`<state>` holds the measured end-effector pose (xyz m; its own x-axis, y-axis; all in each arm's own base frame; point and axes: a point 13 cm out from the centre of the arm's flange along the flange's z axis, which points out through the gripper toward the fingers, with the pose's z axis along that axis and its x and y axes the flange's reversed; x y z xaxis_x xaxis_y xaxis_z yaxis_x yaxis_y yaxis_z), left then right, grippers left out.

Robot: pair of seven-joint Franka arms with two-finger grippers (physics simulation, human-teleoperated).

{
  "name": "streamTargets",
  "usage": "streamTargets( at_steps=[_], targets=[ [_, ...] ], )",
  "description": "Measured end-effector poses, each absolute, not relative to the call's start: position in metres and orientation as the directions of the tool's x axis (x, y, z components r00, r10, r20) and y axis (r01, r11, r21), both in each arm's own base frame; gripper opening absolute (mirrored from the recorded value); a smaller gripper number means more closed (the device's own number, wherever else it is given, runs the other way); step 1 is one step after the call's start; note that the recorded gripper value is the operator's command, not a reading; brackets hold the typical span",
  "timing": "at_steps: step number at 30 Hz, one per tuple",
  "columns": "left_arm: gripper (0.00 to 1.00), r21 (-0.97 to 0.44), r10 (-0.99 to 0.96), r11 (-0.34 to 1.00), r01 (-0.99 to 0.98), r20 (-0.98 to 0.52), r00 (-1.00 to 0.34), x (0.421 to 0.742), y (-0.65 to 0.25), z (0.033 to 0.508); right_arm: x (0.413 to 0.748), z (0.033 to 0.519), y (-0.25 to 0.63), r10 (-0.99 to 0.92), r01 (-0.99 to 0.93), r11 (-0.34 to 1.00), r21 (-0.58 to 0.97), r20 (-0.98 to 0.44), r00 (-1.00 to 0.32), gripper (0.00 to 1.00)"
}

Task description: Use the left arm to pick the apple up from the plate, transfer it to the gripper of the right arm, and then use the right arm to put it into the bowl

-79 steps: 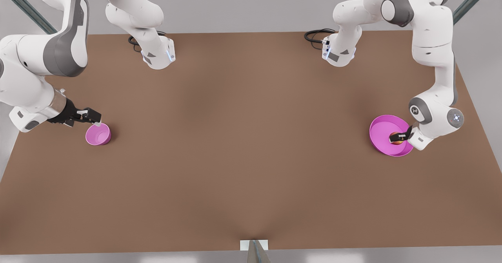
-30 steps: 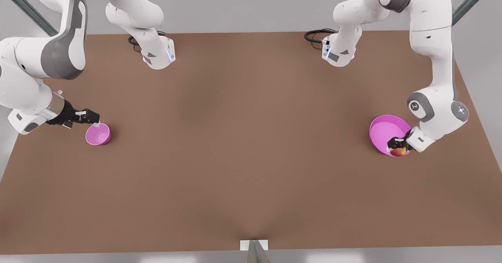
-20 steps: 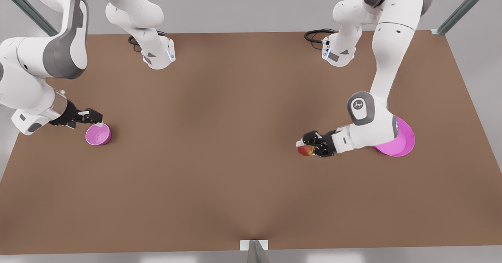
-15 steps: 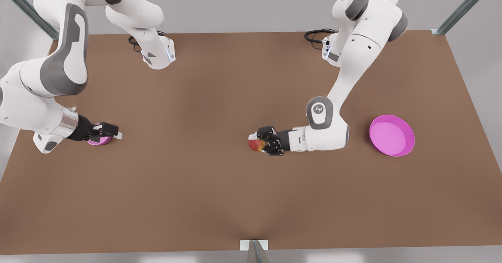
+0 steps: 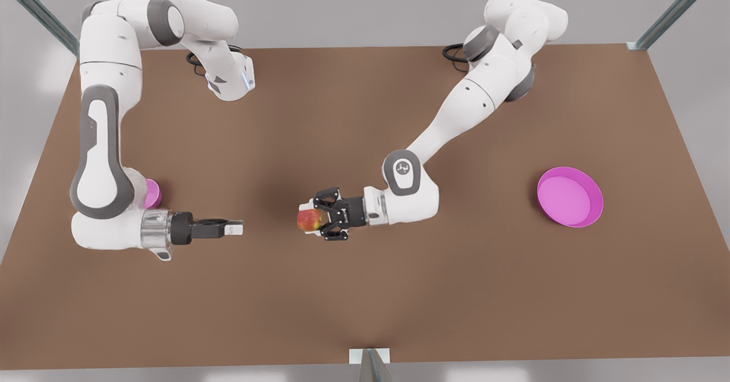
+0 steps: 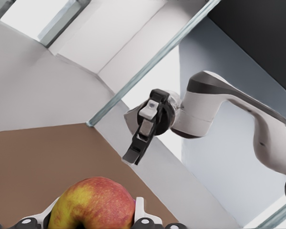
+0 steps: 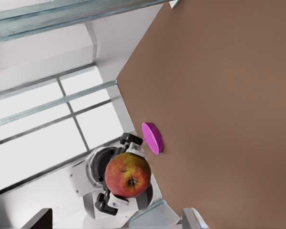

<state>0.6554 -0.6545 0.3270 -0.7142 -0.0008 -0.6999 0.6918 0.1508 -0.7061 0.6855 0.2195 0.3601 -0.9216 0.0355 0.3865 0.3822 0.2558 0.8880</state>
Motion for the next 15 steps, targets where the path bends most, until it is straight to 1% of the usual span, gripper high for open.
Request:
streamTargets(
  at_steps=[4,7,10,15],
  targets=[
    [0.72,-0.649,-0.005,0.178,0.740,-0.752,-0.659,0.663,-0.651,0.325,0.688,0.335,0.232,0.019,0.407,0.153,0.900,0.410,-0.912,1.00],
    [0.72,-0.610,-0.001,0.191,0.769,-0.783,-0.621,0.666,-0.649,0.324,0.686,0.334,0.252,-0.014,0.367,0.124,0.922,0.371,-0.928,1.00],
    [0.72,-0.576,0.005,0.199,0.793,-0.808,-0.589,0.667,-0.648,0.323,0.682,0.336,0.267,-0.043,0.322,0.113,0.940,0.328,-0.944,1.00],
    [0.72,-0.529,0.014,0.204,0.824,-0.840,-0.543,0.669,-0.647,0.324,0.667,0.324,0.322,-0.095,0.260,0.137,0.956,0.274,-0.957,1.00]
  ],
)
